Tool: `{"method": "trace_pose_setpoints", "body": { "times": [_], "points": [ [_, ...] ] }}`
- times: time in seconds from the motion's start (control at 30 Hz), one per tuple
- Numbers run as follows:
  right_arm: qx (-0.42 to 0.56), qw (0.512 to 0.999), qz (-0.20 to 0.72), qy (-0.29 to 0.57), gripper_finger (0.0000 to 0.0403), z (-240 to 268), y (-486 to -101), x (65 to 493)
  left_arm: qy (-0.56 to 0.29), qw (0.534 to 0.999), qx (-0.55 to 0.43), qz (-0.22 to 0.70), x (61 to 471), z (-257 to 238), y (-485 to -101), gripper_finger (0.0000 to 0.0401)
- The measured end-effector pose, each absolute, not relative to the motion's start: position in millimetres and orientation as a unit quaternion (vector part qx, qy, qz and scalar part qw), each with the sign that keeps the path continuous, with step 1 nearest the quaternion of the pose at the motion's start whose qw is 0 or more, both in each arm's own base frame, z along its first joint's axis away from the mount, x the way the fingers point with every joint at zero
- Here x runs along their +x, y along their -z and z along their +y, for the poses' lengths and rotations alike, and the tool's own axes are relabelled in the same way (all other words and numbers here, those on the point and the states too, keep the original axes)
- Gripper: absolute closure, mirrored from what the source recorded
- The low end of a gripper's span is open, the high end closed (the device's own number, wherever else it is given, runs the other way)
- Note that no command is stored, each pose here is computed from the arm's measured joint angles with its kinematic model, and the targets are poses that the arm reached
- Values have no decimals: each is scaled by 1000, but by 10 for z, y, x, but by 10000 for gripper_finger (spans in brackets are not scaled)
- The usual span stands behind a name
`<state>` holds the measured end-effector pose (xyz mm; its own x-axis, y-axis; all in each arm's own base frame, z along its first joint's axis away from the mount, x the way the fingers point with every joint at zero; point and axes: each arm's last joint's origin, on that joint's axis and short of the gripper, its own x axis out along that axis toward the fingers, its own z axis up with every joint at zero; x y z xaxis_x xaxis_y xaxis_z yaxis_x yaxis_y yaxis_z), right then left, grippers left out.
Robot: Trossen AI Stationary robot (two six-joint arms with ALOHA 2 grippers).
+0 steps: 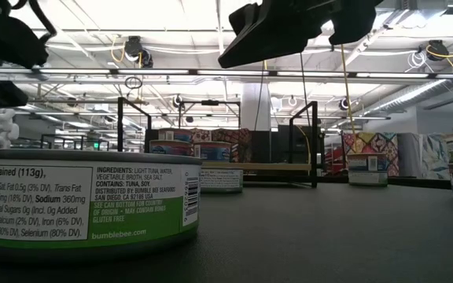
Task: Stack canned seafood by type on shelf
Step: Remove the green tuna can from the top of the blue tuna can, then stack the blue tuna can on top of the blue tuna can on the shelf
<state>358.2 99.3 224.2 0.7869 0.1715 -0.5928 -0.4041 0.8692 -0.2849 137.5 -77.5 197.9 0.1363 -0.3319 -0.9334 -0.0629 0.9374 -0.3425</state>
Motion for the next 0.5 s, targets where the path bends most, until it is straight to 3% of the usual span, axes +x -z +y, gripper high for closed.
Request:
{"method": "trace_pose_setpoints", "body": {
  "times": [0.2,0.5],
  "points": [
    [-203,923,287,-156,403,993,-2242,3582,38,744,-172,644,1383,-759,-1975,380],
    [-203,923,287,-156,403,993,-2241,3582,11,742,-192,642,1385,-755,-1976,307]
  ]
}}
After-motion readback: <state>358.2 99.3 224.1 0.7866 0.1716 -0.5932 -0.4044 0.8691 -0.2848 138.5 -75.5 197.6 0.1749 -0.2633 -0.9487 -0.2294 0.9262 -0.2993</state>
